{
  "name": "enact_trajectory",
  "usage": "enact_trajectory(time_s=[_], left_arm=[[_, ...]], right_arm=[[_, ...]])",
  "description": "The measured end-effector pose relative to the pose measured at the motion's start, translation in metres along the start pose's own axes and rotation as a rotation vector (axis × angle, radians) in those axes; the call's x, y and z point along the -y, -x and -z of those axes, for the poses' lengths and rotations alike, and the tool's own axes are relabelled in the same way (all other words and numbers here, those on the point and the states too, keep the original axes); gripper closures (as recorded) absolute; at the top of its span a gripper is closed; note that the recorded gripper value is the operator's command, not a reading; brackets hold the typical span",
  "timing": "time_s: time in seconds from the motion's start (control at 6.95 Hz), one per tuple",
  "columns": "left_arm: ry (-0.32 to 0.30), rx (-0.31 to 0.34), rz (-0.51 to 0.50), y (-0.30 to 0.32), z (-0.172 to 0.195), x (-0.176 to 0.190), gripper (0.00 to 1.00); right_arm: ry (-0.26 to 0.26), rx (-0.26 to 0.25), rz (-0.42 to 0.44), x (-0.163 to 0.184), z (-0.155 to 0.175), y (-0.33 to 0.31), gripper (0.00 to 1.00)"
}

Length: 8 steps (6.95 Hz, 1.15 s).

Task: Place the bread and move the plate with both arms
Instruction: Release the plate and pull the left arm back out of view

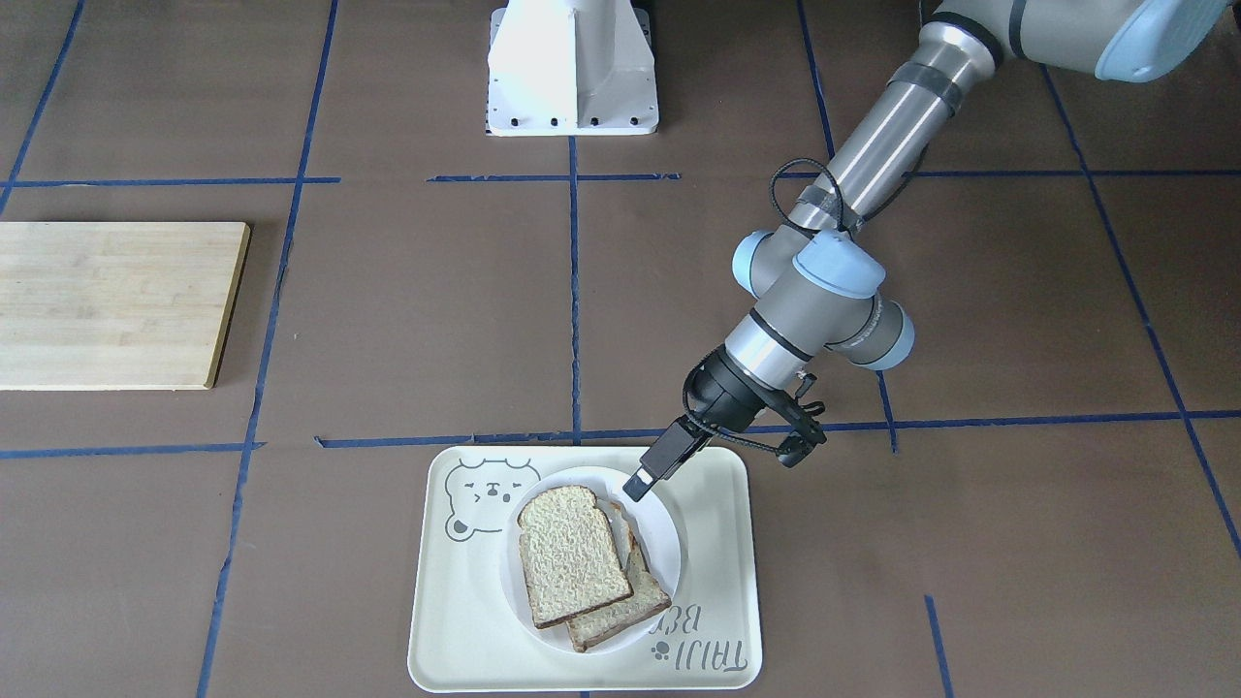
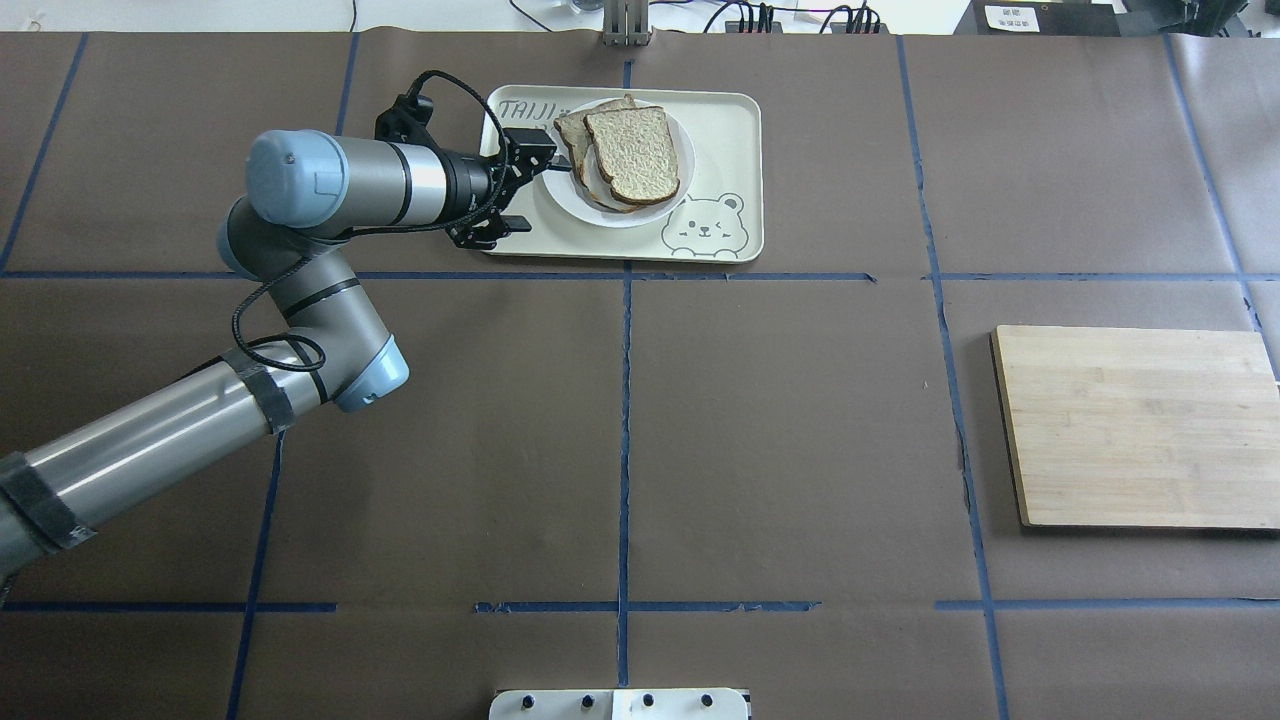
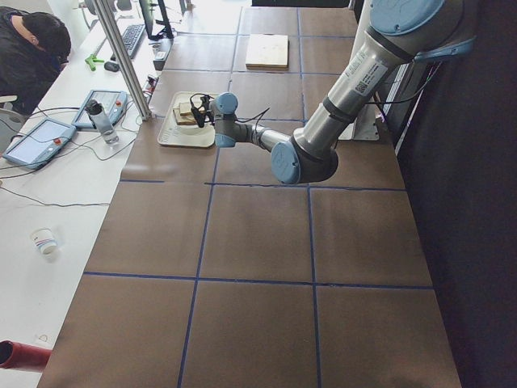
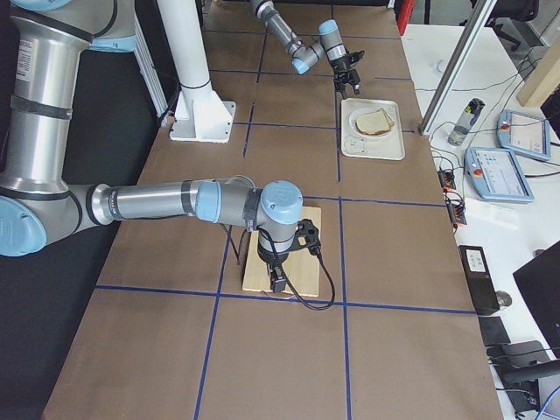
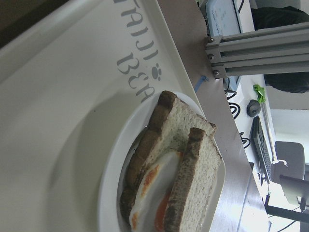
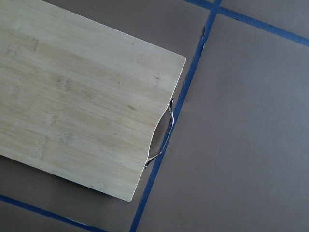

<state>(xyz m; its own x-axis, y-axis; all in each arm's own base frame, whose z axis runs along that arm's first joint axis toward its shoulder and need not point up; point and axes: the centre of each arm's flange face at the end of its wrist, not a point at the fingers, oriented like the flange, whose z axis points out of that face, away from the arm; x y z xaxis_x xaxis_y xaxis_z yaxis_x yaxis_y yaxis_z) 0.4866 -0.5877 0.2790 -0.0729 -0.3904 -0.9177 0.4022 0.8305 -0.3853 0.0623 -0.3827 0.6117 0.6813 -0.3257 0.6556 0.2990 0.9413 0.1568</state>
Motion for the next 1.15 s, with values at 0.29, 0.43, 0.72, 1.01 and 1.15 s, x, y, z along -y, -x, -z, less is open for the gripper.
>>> enact_trajectory(time_s=[0.29,0.43,0.72,1.01,1.15], left_arm=[[0.04,0.166,-0.114,-0.028,0.067,-0.006,0.0],[0.04,0.254,-0.188,-0.034,0.093,-0.013,0.0],[0.083,0.487,-0.457,-0.026,0.133,-0.023,0.0],[0.155,0.649,-0.688,0.016,0.169,0.007,0.0],[0.187,0.698,-0.779,0.046,0.197,0.03,0.0]], right_arm=[[0.0,0.0,0.0,0.0,0.0,0.0,0.0],[0.0,0.0,-0.001,0.0,0.0,0.0,0.0],[0.004,0.004,-0.004,0.002,-0.003,-0.004,0.0],[-0.004,0.003,0.002,0.006,-0.01,-0.012,0.0],[-0.01,0.001,-0.002,0.007,-0.011,-0.014,0.0]])
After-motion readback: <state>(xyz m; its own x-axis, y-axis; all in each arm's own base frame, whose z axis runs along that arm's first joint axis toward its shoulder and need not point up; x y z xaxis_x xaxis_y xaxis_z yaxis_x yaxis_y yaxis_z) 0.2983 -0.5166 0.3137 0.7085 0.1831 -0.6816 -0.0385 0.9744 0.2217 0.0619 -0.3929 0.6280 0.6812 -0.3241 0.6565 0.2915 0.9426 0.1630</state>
